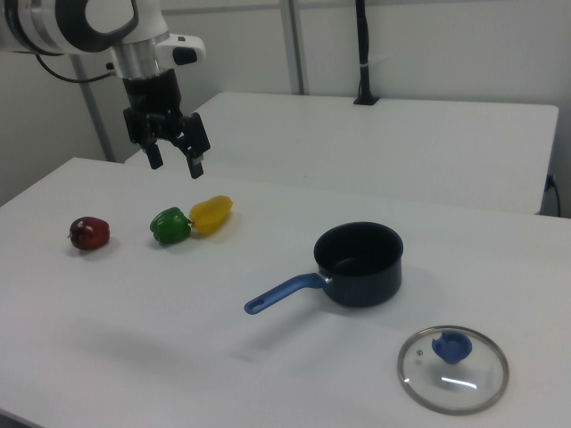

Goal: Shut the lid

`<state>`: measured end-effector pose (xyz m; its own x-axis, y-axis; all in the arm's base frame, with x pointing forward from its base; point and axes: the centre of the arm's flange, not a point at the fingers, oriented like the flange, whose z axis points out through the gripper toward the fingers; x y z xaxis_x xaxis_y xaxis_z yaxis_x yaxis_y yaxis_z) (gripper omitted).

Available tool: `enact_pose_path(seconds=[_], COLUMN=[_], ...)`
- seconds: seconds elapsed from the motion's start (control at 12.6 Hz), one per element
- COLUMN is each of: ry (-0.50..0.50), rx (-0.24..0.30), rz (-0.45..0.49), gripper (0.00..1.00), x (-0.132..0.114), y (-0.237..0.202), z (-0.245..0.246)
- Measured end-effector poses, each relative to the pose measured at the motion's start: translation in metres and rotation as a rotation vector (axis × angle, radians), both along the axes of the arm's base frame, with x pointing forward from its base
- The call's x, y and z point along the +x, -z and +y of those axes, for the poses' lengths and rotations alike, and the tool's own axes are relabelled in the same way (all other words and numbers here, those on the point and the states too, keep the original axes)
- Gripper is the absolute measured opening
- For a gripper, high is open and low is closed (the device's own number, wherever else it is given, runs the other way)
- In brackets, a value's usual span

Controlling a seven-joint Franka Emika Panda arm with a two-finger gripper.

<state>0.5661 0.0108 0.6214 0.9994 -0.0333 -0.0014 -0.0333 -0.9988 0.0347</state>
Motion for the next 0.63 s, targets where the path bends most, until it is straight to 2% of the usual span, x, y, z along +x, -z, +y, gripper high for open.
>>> enact_pose_path(seconds=[0.63], ry=[0.024], rx=[-0.001], rz=[0.000], gripper=[1.00], x=[0.000], y=[0.000], z=[-0.014])
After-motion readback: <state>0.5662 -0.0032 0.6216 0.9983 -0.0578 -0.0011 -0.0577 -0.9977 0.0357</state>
